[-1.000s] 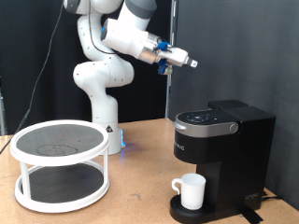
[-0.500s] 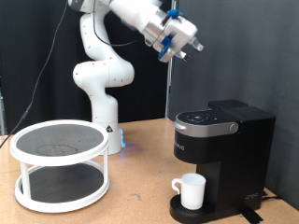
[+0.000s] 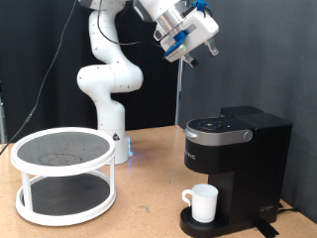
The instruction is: Make a cup of coffee with the keurig machine
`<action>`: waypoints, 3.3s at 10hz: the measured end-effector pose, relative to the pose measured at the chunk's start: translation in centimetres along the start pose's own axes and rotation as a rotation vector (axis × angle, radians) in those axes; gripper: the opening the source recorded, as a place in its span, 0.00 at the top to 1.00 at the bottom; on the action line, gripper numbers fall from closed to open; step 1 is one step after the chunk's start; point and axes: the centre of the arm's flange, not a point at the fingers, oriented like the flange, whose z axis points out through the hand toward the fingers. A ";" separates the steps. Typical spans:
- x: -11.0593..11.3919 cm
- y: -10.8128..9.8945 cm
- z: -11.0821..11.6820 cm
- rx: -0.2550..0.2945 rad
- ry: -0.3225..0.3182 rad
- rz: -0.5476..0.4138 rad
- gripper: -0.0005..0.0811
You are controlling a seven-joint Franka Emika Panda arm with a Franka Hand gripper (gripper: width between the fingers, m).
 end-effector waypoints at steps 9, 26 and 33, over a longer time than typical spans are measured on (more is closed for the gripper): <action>-2.3 -6.6 1.3 0.073 0.259 -0.002 0.09; -1.6 -10.1 7.9 0.004 0.442 -0.017 0.58; 0.0 -11.0 10.0 -0.103 0.512 0.036 0.99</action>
